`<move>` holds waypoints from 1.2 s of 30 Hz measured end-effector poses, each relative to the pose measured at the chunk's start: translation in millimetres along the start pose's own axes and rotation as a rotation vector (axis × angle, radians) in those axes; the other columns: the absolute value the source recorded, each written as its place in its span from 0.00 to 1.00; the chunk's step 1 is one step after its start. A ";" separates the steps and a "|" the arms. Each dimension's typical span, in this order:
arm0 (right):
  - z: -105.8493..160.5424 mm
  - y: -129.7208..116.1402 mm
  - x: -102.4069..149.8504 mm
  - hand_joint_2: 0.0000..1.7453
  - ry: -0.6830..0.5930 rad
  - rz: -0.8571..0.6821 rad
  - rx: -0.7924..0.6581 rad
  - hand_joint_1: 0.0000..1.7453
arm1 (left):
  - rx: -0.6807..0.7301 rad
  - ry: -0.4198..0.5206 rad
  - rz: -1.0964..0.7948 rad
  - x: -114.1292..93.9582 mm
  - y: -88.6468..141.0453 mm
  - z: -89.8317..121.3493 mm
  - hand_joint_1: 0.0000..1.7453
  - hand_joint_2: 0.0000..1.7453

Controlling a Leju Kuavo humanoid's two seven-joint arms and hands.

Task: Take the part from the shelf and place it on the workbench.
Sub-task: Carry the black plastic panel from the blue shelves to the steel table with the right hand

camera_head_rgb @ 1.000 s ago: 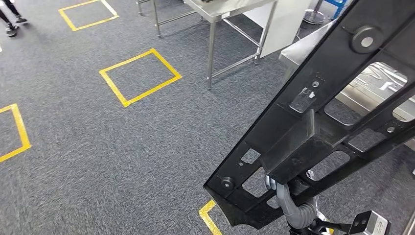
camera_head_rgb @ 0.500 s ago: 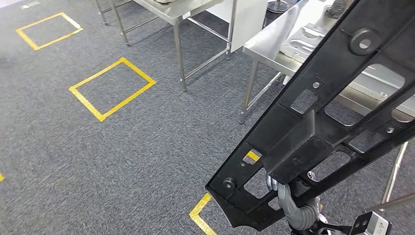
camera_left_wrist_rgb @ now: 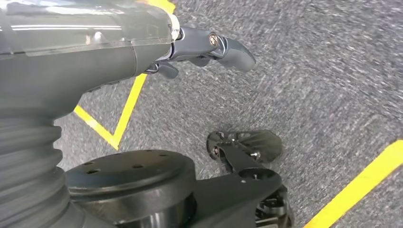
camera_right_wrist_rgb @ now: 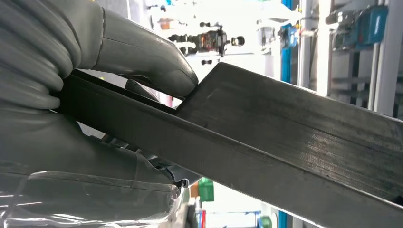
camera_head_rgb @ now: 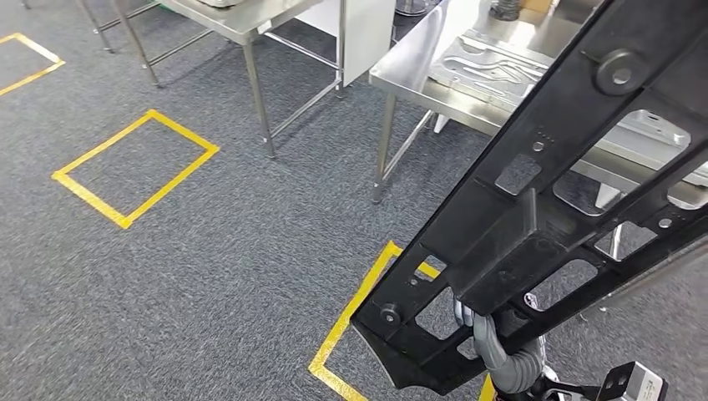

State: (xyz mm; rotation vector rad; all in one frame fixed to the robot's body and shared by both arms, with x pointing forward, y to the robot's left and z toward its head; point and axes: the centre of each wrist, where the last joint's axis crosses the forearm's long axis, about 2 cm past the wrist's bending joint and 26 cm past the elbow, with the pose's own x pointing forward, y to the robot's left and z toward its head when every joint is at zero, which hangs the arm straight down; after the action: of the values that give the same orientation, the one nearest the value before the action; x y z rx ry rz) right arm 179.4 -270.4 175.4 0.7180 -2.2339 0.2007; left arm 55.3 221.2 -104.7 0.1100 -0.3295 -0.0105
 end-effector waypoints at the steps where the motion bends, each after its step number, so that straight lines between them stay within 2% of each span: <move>1: 0.0 -0.1 -0.1 1.00 0.001 0.000 0.000 0.98 | 0.000 0.000 0.000 0.5 0.0 -0.1 0.00 1.00; 21: 1.8 -1.9 2.5 1.00 0.000 0.016 -0.017 0.98 | -0.008 -0.006 -0.020 2.3 -0.2 -0.4 0.00 1.00; 29: -10.9 -5.7 4.4 1.00 0.003 0.036 0.001 0.98 | -0.007 -0.007 -0.012 3.7 0.6 -0.9 0.00 1.00; 36: -11.5 -5.8 2.6 1.00 0.002 0.028 0.004 0.98 | -0.009 -0.009 -0.012 3.5 1.4 -1.1 0.00 1.00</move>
State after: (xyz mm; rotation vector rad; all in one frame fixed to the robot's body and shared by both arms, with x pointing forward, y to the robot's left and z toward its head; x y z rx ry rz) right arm 188.4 -272.3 184.8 0.6889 -2.2433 0.2198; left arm 58.9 222.6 -104.4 0.1032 -0.3382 -0.0239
